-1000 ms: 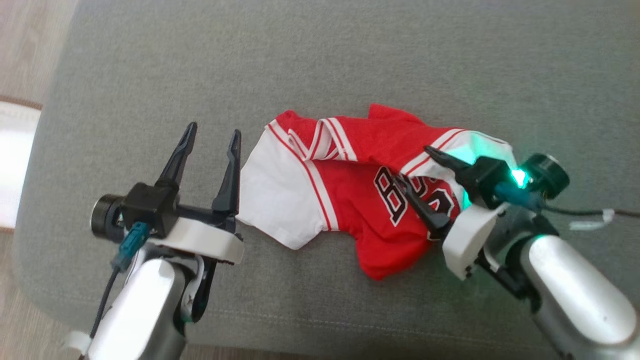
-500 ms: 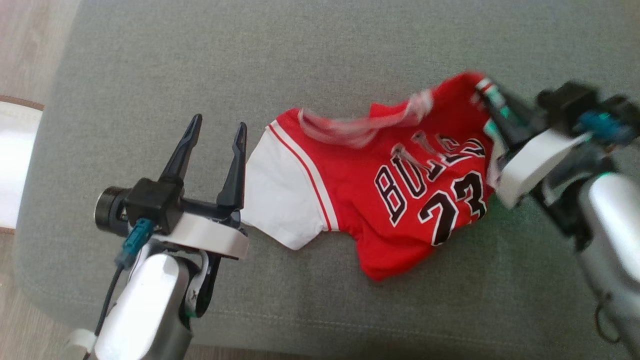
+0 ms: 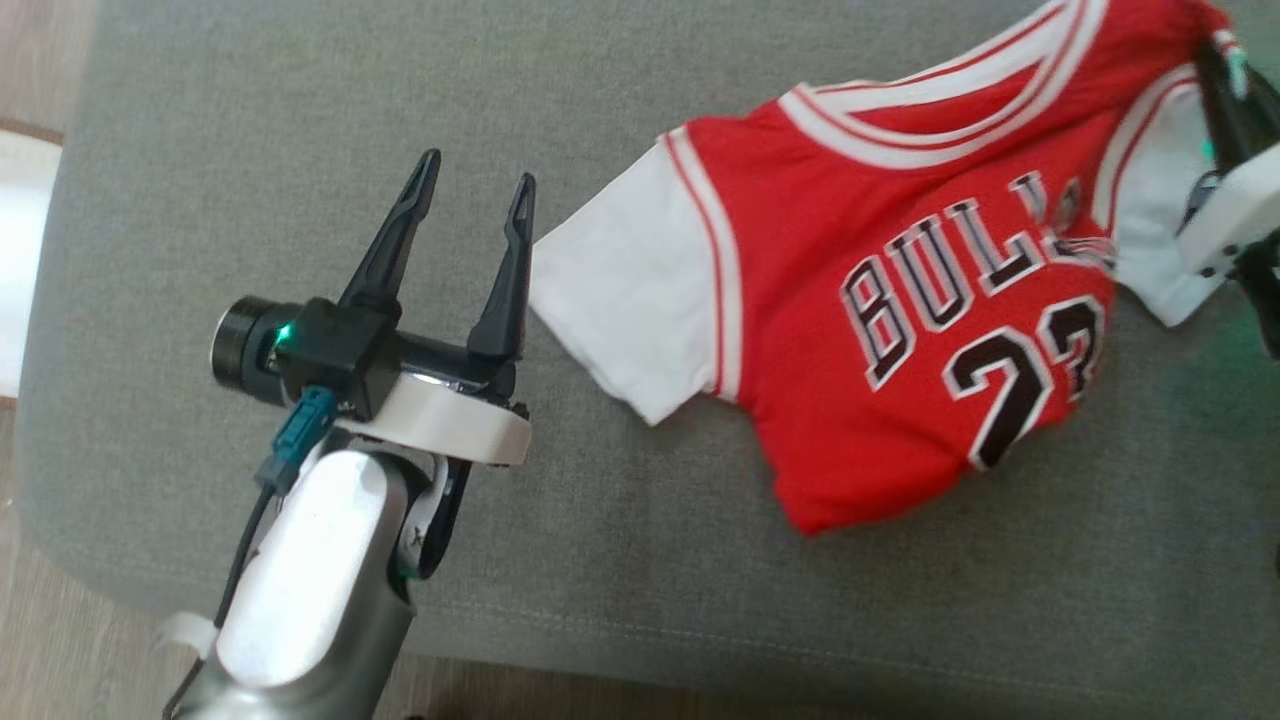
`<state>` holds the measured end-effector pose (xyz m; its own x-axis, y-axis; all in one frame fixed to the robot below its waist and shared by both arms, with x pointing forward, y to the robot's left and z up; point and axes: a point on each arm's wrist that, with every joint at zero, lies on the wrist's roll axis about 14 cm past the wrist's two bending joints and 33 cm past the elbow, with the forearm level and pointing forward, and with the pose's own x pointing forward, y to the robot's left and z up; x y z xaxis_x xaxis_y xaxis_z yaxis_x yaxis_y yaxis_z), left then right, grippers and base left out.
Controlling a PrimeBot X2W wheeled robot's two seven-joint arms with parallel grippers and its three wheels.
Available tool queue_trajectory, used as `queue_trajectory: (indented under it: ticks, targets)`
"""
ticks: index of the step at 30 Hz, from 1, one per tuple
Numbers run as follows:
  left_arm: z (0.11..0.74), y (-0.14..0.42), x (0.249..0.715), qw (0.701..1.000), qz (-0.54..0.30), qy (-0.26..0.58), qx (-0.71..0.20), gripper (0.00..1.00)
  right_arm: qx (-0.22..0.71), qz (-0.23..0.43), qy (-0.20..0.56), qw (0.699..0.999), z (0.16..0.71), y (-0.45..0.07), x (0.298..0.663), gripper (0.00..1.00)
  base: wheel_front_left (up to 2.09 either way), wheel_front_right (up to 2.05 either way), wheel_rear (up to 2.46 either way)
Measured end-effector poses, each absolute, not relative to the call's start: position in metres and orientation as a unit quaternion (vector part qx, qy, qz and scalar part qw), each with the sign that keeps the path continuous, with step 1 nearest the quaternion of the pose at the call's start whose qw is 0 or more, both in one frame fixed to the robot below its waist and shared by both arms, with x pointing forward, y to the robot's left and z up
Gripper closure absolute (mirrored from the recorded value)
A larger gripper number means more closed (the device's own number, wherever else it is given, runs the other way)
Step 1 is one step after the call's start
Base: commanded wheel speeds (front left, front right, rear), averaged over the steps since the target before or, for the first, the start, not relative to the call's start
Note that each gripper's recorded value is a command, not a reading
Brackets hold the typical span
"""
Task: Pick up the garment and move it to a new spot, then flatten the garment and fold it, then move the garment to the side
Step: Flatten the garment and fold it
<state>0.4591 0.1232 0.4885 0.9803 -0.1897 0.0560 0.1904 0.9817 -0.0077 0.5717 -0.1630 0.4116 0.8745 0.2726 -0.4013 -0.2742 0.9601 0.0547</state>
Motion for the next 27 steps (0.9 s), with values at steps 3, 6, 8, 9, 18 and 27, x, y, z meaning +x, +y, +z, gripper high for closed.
queue_trajectory:
  ticks: [3, 6, 8, 9, 18, 27]
  targets:
    - [0.484, 0.121, 0.46, 0.995, -0.099, -0.022, -0.004, 0.0, 0.03, 0.119, 0.21, 0.97, 0.399, -0.173, 0.572, 0.0, 0.0, 0.0, 0.0]
    - [0.484, 0.118, 0.461, 0.995, -0.1, -0.023, -0.006, 0.0, 0.042, 0.104, 0.174, 0.978, 0.409, -0.184, 0.573, 0.0, 0.0, 0.0, 0.0]
    - [0.487, 0.119, 0.461, 0.995, -0.1, -0.026, -0.002, 0.0, 0.041, 0.097, 0.133, 0.985, 0.426, -0.19, 0.574, 0.0, 0.0, 0.0, 0.0]
    - [0.489, 0.119, 0.461, 0.995, -0.098, -0.029, -0.002, 0.0, 0.036, 0.096, 0.113, 0.988, 0.434, -0.192, 0.574, 0.0, 0.0, 0.0, 0.0]
    - [0.497, 0.121, 0.437, 0.995, -0.092, -0.032, -0.002, 0.0, 0.02, 0.105, 0.013, 0.994, 0.485, -0.189, 0.518, 0.0, 0.0, 0.0, 0.0]
    - [0.504, 0.118, 0.415, 0.994, -0.1, -0.036, 0.004, 0.0, 0.047, 0.087, 0.004, 0.995, 0.499, -0.181, 0.444, 0.0, 0.0, 0.0, 0.0]
